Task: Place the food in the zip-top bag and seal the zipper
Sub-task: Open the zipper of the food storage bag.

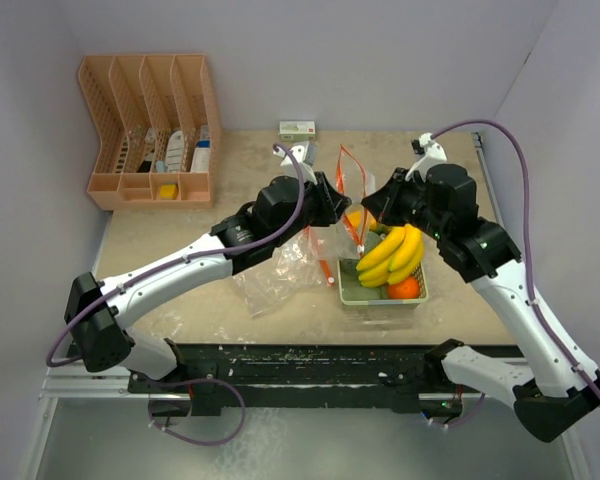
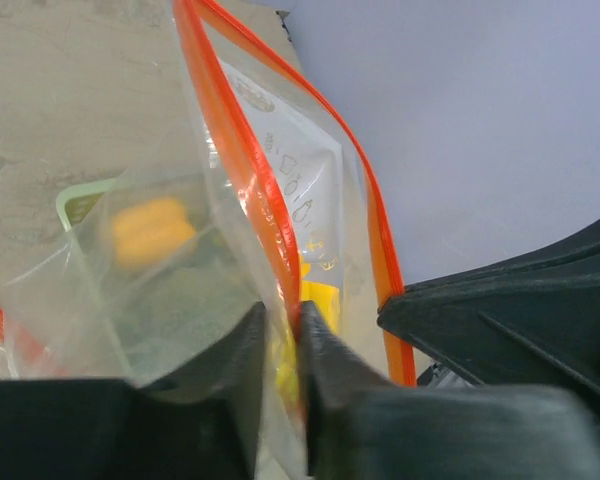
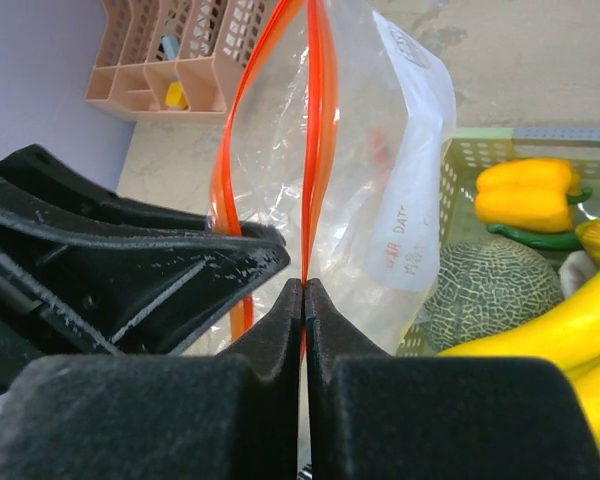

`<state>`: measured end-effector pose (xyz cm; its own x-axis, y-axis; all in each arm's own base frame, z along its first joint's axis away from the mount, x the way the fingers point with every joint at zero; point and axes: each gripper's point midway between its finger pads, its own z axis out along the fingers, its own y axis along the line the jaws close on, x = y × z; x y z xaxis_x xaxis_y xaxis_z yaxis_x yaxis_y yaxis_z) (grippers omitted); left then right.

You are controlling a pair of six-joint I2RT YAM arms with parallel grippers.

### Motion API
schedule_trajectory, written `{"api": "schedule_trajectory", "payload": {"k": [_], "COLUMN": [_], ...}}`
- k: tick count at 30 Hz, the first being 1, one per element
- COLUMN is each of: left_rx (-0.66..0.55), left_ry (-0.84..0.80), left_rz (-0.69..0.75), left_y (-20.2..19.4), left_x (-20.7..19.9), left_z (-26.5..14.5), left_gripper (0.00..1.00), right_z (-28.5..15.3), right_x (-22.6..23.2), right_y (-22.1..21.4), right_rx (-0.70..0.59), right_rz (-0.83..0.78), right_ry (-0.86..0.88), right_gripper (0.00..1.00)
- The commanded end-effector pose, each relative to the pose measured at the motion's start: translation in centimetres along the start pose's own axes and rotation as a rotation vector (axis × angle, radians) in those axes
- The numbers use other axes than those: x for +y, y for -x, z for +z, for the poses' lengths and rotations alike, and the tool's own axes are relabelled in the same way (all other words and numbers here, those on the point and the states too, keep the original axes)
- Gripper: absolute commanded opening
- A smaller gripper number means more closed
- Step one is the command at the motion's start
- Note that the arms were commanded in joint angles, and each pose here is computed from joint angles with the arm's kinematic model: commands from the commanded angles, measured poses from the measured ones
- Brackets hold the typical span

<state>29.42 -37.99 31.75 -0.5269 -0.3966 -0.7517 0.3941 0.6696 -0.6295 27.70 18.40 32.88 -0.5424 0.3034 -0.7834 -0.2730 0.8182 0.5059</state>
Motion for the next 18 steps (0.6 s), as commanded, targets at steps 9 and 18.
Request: {"api": "schedule_trajectory", "payload": {"k": [9,18], "left_rx": [-0.002,-0.069], "left_ry": [0.275,0.429], "left_rz": [0.246,0.363], "left_y": [4.3,8.2], "left_x": [5.5,7.6], "left_z": [-6.5,-10.3], "left_gripper": [0.0,0.0], "right_z": [-5.7,-5.4], "right_x": [-6.9,-8.1], "right_y": [2.5,0.4], "right_rx": [-0.156,-0.078], "right_rz": [0.015,0.027], "right_ry": [-0.417,-0.466], "right_gripper": [0.0,0.0]}}
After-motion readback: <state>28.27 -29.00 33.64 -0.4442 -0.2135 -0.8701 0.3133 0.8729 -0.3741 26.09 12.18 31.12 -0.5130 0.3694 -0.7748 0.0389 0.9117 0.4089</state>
